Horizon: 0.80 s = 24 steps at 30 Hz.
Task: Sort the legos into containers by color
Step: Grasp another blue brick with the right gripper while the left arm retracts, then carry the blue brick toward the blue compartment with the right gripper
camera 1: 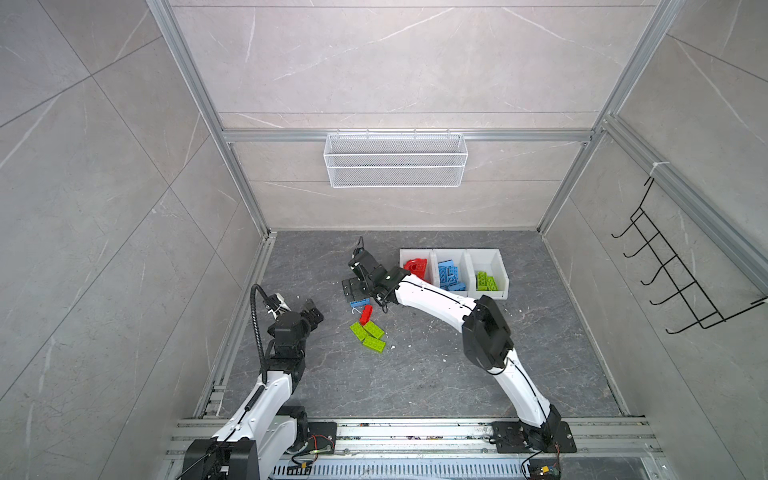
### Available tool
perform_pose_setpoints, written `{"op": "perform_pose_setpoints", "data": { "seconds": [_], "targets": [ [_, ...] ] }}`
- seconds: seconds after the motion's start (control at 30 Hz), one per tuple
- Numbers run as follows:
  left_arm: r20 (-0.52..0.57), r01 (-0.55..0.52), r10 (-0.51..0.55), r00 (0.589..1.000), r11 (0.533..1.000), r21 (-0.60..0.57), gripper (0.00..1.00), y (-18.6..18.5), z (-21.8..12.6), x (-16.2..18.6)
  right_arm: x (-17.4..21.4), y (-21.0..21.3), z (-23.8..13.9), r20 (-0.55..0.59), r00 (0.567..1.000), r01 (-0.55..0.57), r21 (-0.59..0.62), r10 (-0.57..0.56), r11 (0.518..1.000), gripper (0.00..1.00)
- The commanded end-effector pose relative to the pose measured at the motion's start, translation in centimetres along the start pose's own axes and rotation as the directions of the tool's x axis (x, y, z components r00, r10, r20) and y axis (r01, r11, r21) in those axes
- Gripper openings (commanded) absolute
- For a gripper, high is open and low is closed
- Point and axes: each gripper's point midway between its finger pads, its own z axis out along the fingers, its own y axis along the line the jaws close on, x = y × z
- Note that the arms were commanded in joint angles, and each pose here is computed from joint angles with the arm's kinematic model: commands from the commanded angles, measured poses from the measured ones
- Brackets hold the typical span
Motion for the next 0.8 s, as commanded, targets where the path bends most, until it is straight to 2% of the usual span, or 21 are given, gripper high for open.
{"op": "perform_pose_setpoints", "data": {
  "seconds": [0.0,0.13,0.5,0.63,0.77],
  "targets": [
    [0.043,0.04,-0.042,0.998,0.998,0.042,1.0,-0.9,-0.1,-1.2,2.3,-0.4,1.2,-0.089,0.996,0.038,0.084,-0.031,0.996,0.98],
    [0.046,0.036,-0.038,0.998,0.998,0.042,1.0,-1.0,-0.2,-1.4,3.0,-0.7,2.8,-0.114,0.993,0.04,0.134,-0.024,0.99,0.98],
    [0.067,0.029,-0.032,0.997,0.999,0.039,1.0,-0.9,-0.7,-2.0,5.6,-1.9,4.9,-0.184,0.982,0.064,0.177,-0.031,0.982,0.97],
    [0.067,0.03,-0.032,0.997,0.999,0.041,1.0,-0.9,-0.7,-2.0,5.8,-1.6,5.5,-0.183,0.983,0.059,0.155,-0.03,0.986,0.93],
    [0.063,0.027,-0.029,0.998,0.999,0.038,1.0,-0.9,-0.6,-1.9,5.6,-1.7,6.0,-0.18,0.984,0.03,0.126,-0.007,0.992,0.86]
  ]
}}
